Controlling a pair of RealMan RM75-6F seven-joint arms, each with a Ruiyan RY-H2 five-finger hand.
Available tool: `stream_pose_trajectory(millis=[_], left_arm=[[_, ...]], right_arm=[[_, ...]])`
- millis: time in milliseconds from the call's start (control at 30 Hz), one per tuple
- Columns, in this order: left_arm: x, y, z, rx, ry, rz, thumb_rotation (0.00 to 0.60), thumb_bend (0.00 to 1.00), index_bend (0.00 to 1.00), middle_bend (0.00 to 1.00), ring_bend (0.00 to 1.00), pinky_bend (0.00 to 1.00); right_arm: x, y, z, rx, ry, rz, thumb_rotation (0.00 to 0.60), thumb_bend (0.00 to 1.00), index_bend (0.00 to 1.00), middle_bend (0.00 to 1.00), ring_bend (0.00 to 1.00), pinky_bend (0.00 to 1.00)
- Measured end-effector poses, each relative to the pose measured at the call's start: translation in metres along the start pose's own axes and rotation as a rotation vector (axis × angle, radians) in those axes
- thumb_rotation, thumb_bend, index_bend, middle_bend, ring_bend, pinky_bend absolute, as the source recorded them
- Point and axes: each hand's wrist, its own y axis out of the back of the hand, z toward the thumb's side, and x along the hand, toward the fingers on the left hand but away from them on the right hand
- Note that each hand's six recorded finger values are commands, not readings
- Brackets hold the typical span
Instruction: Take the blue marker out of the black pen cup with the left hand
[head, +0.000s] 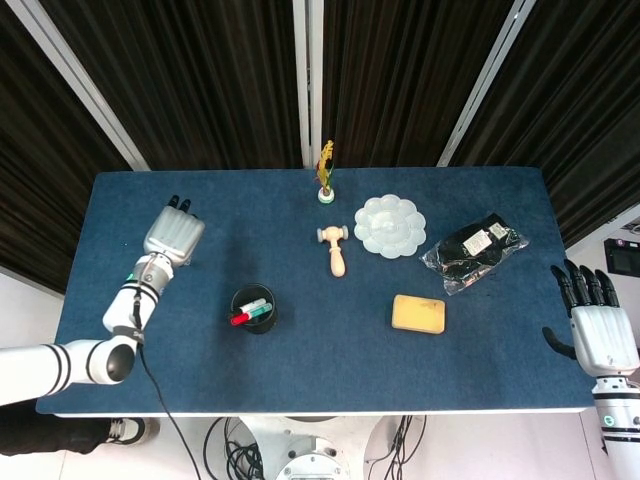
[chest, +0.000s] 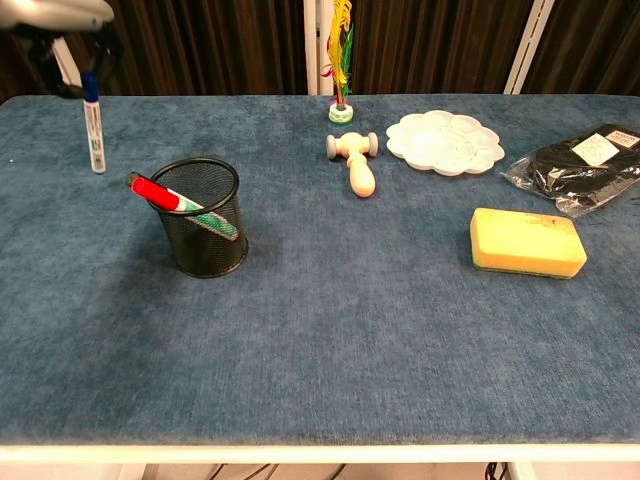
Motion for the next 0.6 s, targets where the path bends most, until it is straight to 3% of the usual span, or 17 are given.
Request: stream_pose_trajectory(millis=[133, 200, 267, 333, 400, 533, 600], left_arm=[[0.009, -0.013, 0.011, 0.081, 0.015, 0.006, 0.6, 0.42, 0.73, 0.37, 0.11, 0.13], [0.012, -0.019, 0.016, 0.109, 0.02, 0.001, 0.6, 0.41, 0.67, 0.36, 0.11, 0.13], [0.013, -0.022, 0.022, 0.108, 0.023, -0.006, 0.6, 0.39, 0.46, 0.32, 0.11, 0.12], [0.014, -0.021, 0.026, 0.085, 0.017, -0.008, 0.6, 0.36, 0.12, 0.22, 0.11, 0.1], [0.013, -0.019, 0.028, 0.065, 0.006, 0.001, 0.6, 0.33, 0.0, 0.17, 0.12, 0.1], [0.011, -0.011, 0.031, 0.012, -0.02, 0.074, 0.6, 0.18, 0.0, 0.13, 0.12, 0.1], [0.007, -0.004, 0.032, -0.063, -0.035, 0.135, 0.6, 0.12, 0.0, 0.13, 0.11, 0.1]], right_arm=[[0.0, 0.001, -0.002, -0.004, -0.006, -0.002, 0.6, 0.18, 0.0, 0.0, 0.0, 0.0], [-0.001, 0.002, -0.002, -0.005, -0.006, -0.005, 0.6, 0.18, 0.0, 0.0, 0.0, 0.0], [-0.002, 0.003, 0.0, -0.005, -0.001, -0.008, 0.6, 0.18, 0.0, 0.0, 0.0, 0.0], [-0.002, 0.004, 0.002, -0.005, 0.007, -0.012, 0.6, 0.18, 0.0, 0.0, 0.0, 0.0], [-0.002, 0.004, 0.003, -0.004, 0.009, -0.009, 0.6, 0.18, 0.0, 0.0, 0.0, 0.0], [-0.002, 0.003, 0.003, -0.011, 0.006, -0.003, 0.6, 0.18, 0.0, 0.0, 0.0, 0.0], [-0.002, 0.002, 0.003, -0.015, 0.004, -0.002, 0.6, 0.18, 0.0, 0.0, 0.0, 0.0]])
